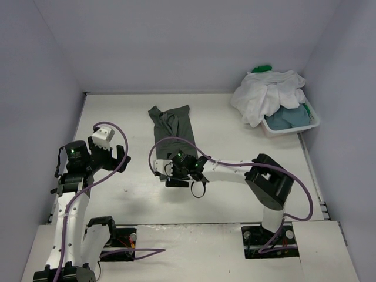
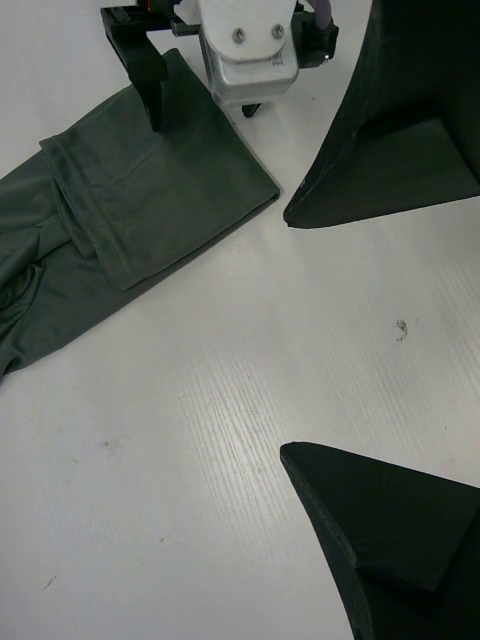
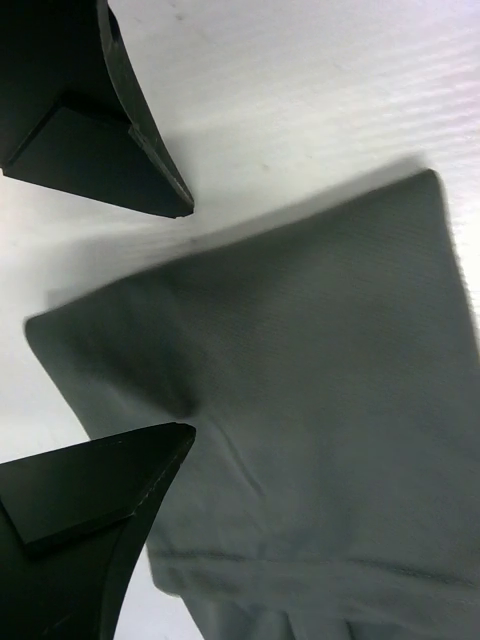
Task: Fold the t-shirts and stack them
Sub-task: Pick up the 2/3-rectangle-folded T-shirt from the center of the board.
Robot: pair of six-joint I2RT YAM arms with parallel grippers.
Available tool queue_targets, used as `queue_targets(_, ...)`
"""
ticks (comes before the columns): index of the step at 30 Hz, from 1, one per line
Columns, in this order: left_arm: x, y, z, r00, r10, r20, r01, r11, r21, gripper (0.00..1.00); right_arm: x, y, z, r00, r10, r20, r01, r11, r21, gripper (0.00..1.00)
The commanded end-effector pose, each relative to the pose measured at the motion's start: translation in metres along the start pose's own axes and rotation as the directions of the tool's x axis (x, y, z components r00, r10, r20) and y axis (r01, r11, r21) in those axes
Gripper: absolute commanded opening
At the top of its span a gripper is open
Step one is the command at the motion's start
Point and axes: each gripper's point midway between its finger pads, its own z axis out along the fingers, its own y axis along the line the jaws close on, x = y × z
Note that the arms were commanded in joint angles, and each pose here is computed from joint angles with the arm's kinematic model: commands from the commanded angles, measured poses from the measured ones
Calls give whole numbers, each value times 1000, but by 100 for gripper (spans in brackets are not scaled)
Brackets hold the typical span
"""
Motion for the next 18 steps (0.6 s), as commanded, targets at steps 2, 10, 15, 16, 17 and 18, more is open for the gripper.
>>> queue_targets(2, -21, 3, -4, 997, 47, 59, -46, 999, -10, 82, 9, 8, 26, 998, -45, -37, 44, 999, -31, 81)
queue_targets(10, -22, 4, -4, 998, 36, 57, -35, 999, -5, 82, 22, 23, 42, 995, -65, -75, 55, 991, -121, 67)
queue_targets(15, -23, 2, -5, 998, 36, 59, -36, 999, 0, 82, 34, 36, 42, 991, -60, -116, 37, 981, -193, 51)
queue_targets(16, -24, 2, -6, 997, 34, 64, -35, 999, 1, 82, 37, 37, 41, 990, -61, -129, 34, 979, -202, 48)
queue_targets(17, -24, 2, -6, 997, 34, 66, -34, 999, 1, 82, 40, 37, 41, 989, -61, -137, 31, 977, -209, 45)
queue_targets(18, -24, 2, -7, 997, 32, 66, -32, 999, 3, 82, 40, 40, 40, 989, -57, -135, 25, 973, -228, 38)
